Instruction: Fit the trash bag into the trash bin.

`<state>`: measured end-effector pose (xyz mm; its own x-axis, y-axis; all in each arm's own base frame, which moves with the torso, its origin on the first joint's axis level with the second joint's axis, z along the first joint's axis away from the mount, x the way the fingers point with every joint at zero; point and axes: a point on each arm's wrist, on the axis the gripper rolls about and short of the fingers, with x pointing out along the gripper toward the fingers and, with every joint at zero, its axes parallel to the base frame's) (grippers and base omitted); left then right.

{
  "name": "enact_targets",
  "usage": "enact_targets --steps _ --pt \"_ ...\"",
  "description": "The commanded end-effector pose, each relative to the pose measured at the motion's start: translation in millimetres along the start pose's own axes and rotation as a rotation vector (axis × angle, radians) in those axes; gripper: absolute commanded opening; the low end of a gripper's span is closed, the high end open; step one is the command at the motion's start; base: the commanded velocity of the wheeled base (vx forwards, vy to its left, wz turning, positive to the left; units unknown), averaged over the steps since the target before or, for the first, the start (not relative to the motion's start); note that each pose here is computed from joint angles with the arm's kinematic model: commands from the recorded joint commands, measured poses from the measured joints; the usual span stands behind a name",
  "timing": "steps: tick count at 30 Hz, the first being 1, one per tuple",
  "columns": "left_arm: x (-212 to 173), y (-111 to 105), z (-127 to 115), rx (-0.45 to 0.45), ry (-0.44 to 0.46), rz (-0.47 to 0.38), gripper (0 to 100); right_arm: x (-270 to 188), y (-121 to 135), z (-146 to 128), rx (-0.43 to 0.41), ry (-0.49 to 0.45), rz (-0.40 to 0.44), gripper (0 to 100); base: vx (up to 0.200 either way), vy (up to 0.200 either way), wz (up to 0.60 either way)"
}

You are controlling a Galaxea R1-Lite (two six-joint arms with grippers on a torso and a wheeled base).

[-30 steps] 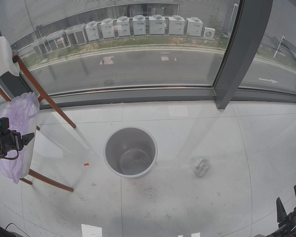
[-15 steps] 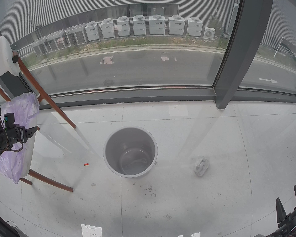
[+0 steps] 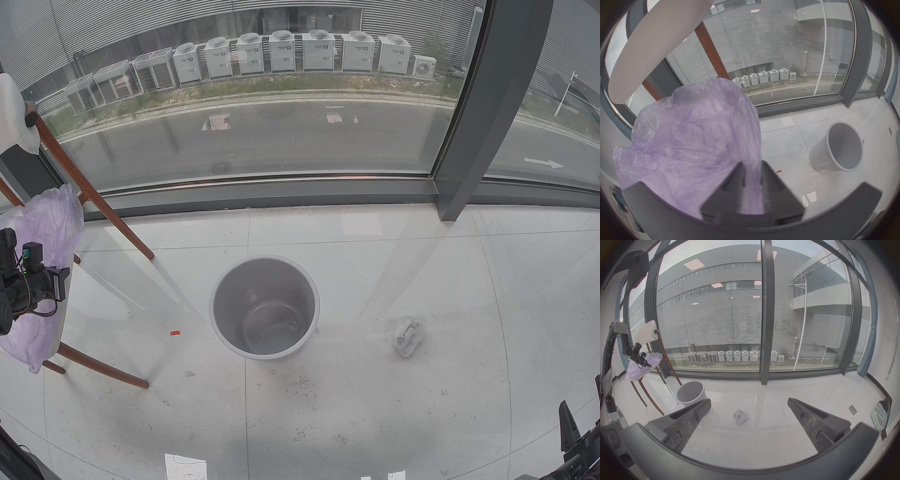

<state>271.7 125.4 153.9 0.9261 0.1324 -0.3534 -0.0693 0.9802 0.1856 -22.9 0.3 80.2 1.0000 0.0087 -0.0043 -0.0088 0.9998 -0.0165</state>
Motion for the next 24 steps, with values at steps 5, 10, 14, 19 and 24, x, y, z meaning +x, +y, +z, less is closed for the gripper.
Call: enact_targets --steps 5,10,14,19,24 --pt "-51.2 -6.5 30.0 -0.022 -0.157 -0.029 0 1.1 0.1 -4.8 0.003 0.014 0.001 100 0.000 0.000 0.00" --pt "-97.7 -18.1 44.5 -0.078 -0.278 -0.104 0 1.1 0.1 -5.0 0.003 0.016 0.001 100 0.000 0.000 0.00" --pt "-117.6 -30.9 39.2 -0.157 -0.299 -0.143 0 1.1 0.1 -4.8 0.003 0.014 0.001 100 0.000 0.000 0.00" --pt "-123.7 -62.2 47.9 -0.325 -0.313 -0.330 0 1.1 0.1 -4.8 0.003 0.014 0.001 100 0.000 0.000 0.00" --pt "-123.8 -91.3 56.4 -0.346 -0.304 -0.507 0 1.1 0.0 -4.8 0.003 0.014 -0.001 100 0.000 0.000 0.00"
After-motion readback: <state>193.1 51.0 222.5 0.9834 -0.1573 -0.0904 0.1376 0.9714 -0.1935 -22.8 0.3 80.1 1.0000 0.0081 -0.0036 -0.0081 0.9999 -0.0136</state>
